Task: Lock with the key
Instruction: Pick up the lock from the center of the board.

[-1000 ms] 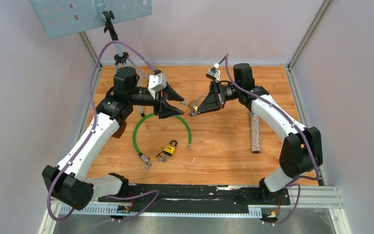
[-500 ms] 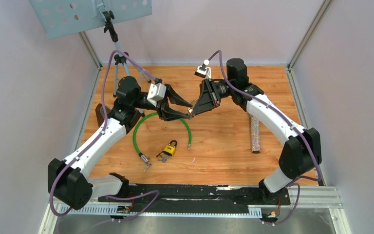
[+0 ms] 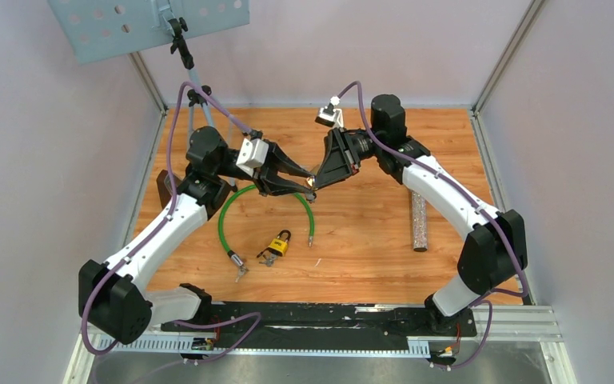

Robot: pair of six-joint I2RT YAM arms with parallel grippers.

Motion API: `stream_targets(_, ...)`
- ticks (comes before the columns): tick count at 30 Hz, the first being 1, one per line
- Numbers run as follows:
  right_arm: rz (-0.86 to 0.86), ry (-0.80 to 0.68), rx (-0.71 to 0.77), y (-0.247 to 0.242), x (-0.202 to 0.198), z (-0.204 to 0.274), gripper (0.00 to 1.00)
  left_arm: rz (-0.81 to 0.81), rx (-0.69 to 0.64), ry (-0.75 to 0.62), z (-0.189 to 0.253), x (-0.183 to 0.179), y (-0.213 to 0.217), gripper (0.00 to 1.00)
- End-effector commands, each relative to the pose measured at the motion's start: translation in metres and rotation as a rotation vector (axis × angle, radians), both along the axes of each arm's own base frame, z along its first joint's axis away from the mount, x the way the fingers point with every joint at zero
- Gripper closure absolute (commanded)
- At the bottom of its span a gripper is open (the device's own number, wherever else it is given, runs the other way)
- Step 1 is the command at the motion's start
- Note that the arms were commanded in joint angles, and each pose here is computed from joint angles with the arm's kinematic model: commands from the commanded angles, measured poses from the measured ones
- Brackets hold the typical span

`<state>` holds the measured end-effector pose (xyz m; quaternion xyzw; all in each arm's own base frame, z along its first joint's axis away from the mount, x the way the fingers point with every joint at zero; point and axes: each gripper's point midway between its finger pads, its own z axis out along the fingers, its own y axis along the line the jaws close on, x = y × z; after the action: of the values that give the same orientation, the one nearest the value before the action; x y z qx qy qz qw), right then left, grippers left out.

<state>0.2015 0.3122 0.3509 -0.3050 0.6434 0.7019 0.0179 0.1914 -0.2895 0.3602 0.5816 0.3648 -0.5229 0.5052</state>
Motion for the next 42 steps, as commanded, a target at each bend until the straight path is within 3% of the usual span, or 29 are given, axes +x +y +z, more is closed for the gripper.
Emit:
stream_targets(1,0.046,-0.104,0.066,-0.002,-0.01,0.019,0.98,-0.042,0.014,0.027,0.001,-0.008,0.0,0.71)
stream_targets(6,0.064,-0.1,0.067,0.001,-0.014,0.019,0.98,-0.051,0.02,0.041,0.0,-0.011,0.002,0.4)
stream_targets(9,0.068,-0.096,0.065,0.001,-0.015,0.018,0.98,-0.058,0.02,0.025,0.002,-0.015,0.004,0.31)
stream_targets(11,0.069,-0.096,0.065,0.001,-0.016,0.018,0.98,-0.062,0.02,0.012,0.002,-0.017,0.005,0.31)
stream_targets(17,0.073,-0.09,0.062,0.002,-0.018,0.016,0.98,-0.039,0.012,0.003,0.007,-0.015,0.005,0.56)
stream_targets(22,0.081,-0.093,0.064,0.003,-0.021,0.017,0.99,-0.034,0.016,0.014,0.007,-0.014,0.004,0.71)
stream_targets(25,0.079,-0.088,0.062,0.004,-0.021,0.017,0.98,-0.036,0.015,0.013,0.008,-0.014,0.005,0.98)
stream_targets(27,0.074,-0.084,0.06,0.004,-0.02,0.016,0.96,-0.032,0.014,0.015,0.01,-0.014,0.005,1.0)
stream_targets(29,0.063,-0.086,0.061,0.005,-0.018,0.016,0.88,-0.025,0.014,0.019,0.01,-0.013,0.004,1.0)
stream_targets(35,-0.1,-0.125,0.062,-0.003,0.008,0.011,0.45,0.133,0.004,0.019,0.007,0.009,0.003,1.0)
stream_targets(38,-0.198,-0.174,0.073,-0.023,0.022,0.014,0.36,0.208,-0.011,-0.019,0.007,0.018,0.005,1.0)
stream_targets(42,-0.324,-0.218,0.072,-0.055,0.038,0.016,0.32,0.283,-0.02,-0.038,0.007,0.026,0.009,1.0)
